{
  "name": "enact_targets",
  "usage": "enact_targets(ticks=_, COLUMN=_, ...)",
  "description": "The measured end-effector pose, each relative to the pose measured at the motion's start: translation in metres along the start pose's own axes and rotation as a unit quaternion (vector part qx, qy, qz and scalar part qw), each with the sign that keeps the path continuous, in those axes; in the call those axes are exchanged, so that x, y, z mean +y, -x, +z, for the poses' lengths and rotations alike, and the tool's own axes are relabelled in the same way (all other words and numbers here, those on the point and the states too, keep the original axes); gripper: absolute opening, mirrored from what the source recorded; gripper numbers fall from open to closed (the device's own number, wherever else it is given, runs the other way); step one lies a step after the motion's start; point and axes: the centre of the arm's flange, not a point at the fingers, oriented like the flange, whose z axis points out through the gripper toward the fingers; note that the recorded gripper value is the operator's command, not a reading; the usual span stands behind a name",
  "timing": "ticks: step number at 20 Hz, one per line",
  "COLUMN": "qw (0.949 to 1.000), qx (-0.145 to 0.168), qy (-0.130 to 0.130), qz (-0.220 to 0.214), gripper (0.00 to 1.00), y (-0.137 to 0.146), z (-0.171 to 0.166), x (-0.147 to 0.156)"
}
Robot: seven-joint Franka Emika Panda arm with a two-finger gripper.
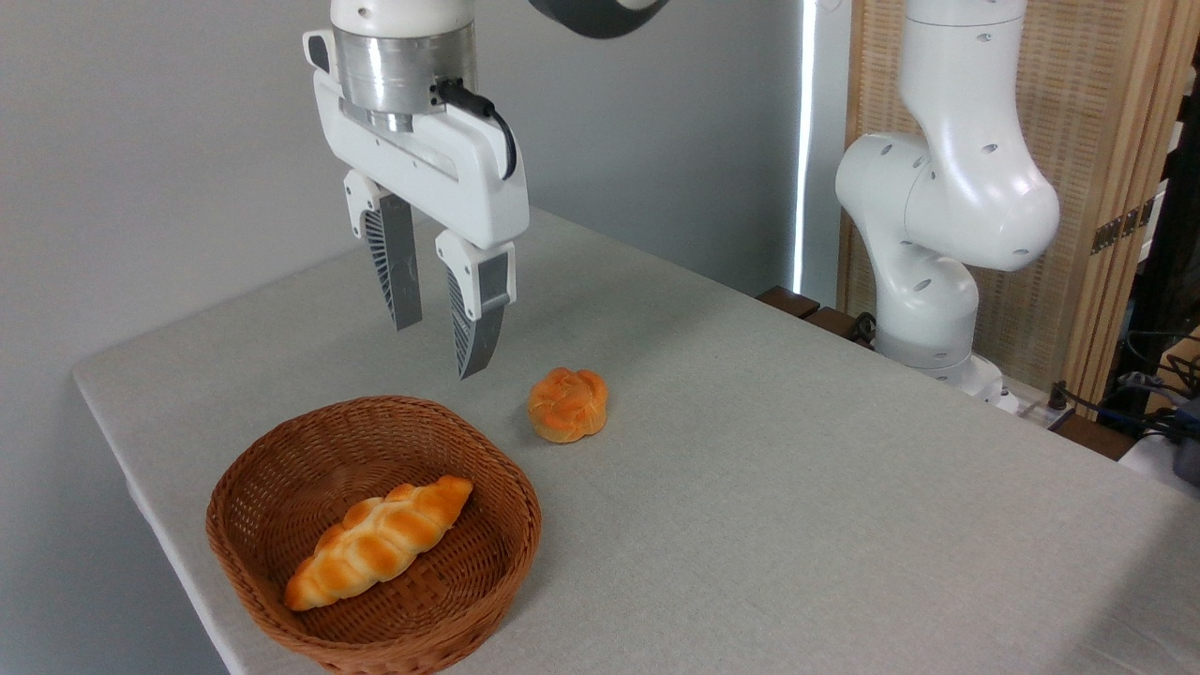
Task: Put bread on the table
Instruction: 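Lower the open gripper toward the braided roll in the wicker basket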
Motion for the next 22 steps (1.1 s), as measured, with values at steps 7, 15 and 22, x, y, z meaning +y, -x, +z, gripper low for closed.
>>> enact_targets(ticks=7, qw=0.9992, qx=0.030, qy=-0.023, qz=-0.011, gripper=1.00, y=0.017, z=0.024, x=0.000)
enact_targets(ticks=15, qw=0.9973, qx=0.056, qy=-0.045, qz=-0.017, gripper=1.00, y=0.024, z=0.045, x=-0.002)
enact_targets(ticks=22, qw=0.9948, qx=0.077, qy=-0.064, qz=-0.021, gripper=1.00, y=0.026, z=0.059, x=-0.005)
